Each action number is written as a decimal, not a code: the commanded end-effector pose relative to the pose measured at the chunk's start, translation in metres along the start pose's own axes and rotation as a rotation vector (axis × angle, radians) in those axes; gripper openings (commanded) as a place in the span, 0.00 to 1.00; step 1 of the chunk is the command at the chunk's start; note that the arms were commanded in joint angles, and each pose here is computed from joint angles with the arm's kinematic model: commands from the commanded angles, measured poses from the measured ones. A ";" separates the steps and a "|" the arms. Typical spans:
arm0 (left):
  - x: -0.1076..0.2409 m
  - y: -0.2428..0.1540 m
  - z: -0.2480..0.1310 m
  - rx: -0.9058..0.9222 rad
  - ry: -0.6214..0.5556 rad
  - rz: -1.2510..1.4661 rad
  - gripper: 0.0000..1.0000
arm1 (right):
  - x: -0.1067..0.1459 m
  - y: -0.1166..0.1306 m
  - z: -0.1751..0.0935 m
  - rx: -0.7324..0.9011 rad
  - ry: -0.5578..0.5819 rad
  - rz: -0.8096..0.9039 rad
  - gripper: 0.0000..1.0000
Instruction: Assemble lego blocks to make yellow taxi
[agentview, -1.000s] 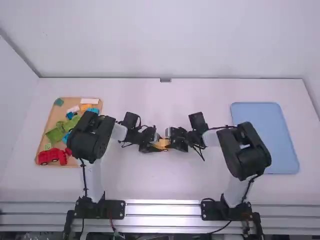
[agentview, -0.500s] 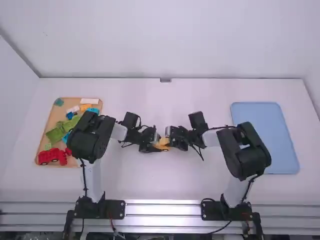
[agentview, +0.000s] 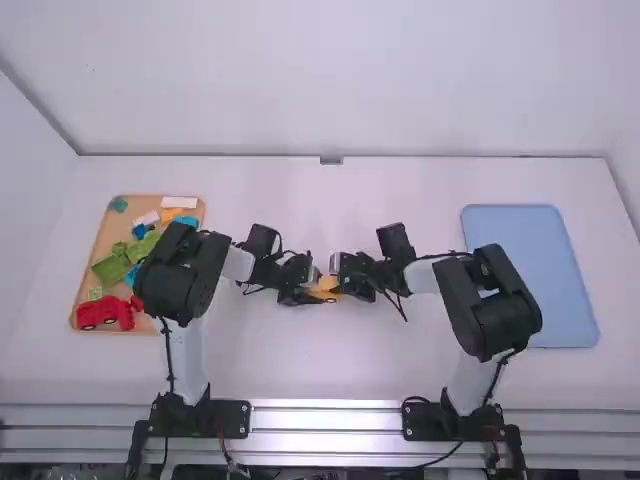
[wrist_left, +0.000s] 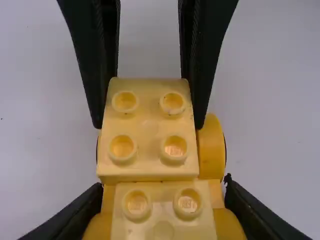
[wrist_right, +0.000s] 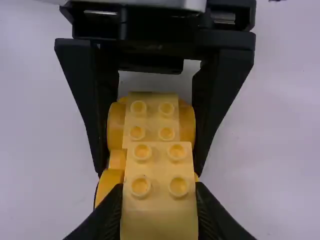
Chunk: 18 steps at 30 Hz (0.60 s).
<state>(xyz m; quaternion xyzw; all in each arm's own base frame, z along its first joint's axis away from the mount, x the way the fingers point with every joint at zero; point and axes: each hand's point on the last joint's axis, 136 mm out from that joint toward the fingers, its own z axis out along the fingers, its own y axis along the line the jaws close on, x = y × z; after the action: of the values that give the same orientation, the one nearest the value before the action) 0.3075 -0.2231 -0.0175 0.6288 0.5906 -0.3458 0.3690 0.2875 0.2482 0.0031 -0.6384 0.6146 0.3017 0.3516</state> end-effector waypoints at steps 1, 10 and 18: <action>0.008 -0.006 0.003 0.012 0.016 -0.005 0.50 | 0.004 0.008 0.004 -0.027 0.005 0.024 0.08; 0.008 -0.006 0.003 0.012 0.016 -0.006 0.50 | 0.004 0.007 0.004 -0.026 0.004 0.024 0.31; 0.008 -0.006 0.003 0.012 0.016 -0.006 0.50 | 0.003 0.008 0.004 -0.028 0.000 0.022 0.45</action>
<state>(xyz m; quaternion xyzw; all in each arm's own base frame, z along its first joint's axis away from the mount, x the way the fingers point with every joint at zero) 0.3069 -0.2234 -0.0171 0.6293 0.5893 -0.3470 0.3693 0.2889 0.2479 0.0027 -0.6386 0.6156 0.2981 0.3527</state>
